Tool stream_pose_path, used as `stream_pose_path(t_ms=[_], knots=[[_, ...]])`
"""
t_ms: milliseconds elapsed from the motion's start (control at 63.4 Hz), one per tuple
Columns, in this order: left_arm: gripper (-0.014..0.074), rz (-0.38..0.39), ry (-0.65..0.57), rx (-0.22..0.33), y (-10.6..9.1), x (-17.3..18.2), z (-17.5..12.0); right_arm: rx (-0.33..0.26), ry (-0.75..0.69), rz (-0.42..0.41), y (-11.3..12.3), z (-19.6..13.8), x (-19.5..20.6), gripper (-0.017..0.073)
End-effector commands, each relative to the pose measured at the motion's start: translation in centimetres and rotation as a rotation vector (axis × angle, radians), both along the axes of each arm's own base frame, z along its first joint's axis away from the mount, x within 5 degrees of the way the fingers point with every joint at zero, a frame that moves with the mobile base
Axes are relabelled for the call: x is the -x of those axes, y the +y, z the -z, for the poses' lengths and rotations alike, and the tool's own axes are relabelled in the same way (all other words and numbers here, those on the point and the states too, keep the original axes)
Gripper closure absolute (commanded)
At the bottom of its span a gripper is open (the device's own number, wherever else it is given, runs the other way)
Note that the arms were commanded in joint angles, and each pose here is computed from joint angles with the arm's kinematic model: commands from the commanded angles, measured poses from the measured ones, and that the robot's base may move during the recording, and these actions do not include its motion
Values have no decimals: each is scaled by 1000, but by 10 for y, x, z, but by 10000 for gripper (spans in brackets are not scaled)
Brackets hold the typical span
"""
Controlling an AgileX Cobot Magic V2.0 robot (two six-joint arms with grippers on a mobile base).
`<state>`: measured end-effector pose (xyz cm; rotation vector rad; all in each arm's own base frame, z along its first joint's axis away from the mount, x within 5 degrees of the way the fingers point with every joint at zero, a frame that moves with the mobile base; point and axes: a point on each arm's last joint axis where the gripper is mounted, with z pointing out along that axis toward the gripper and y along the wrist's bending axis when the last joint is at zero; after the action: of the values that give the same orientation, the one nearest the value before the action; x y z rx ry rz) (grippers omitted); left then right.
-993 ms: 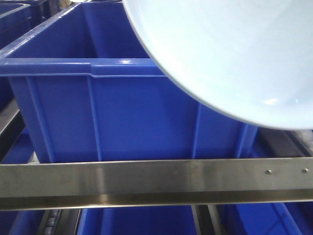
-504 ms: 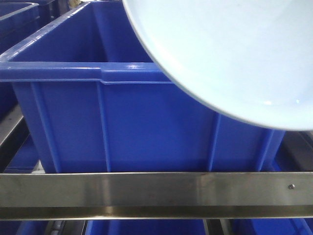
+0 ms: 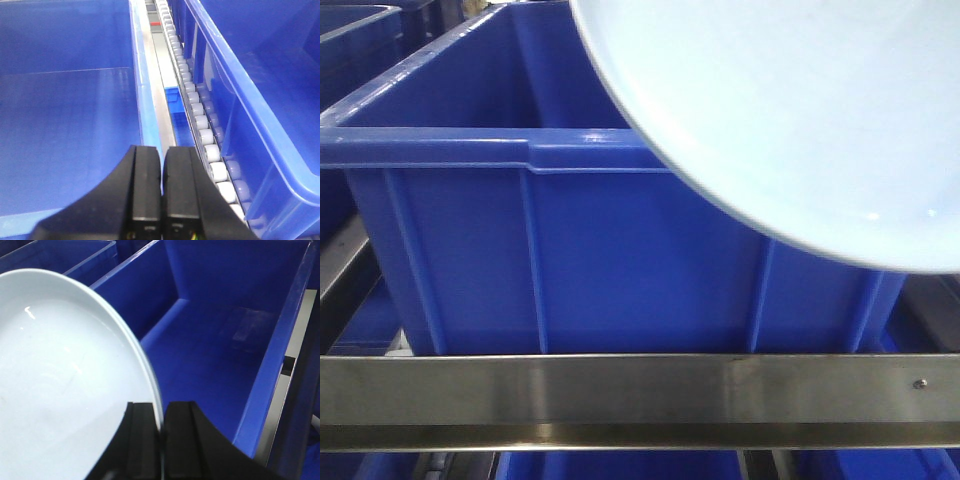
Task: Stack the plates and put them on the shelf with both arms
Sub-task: 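Lower the plate stack into the blue bin and release the right gripper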
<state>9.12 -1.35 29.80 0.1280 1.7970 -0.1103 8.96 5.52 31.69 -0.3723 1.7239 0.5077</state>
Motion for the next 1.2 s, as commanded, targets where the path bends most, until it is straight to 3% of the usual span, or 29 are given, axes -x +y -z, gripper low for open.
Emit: stream_pose_path(t_ms=[0, 158, 331, 441, 615, 930, 1182], knots=[[510, -10, -103, 19, 1, -2, -16, -64, -111, 24, -2, -20, -1, 503], [510, -10, -103, 19, 1, -2, -16, -82, -143, 26, -2, -32, -1, 503], [510, -10, -103, 19, 1, -2, -16, -100, -177, 16, 5, -79, -12, 503], [510, -10, -103, 19, 1, -2, -16, -61, -130, -1, 19, -105, -34, 503], [510, -10, -103, 19, 1, -2, -16, 76, -21, -43, 52, -128, -90, 503], [510, -10, -103, 19, 1, -2, -16, 246, 140, -48, 105, -99, -194, 503], [510, -10, -103, 19, 1, -2, -16, 290, 236, -4, 115, -59, -253, 503]])
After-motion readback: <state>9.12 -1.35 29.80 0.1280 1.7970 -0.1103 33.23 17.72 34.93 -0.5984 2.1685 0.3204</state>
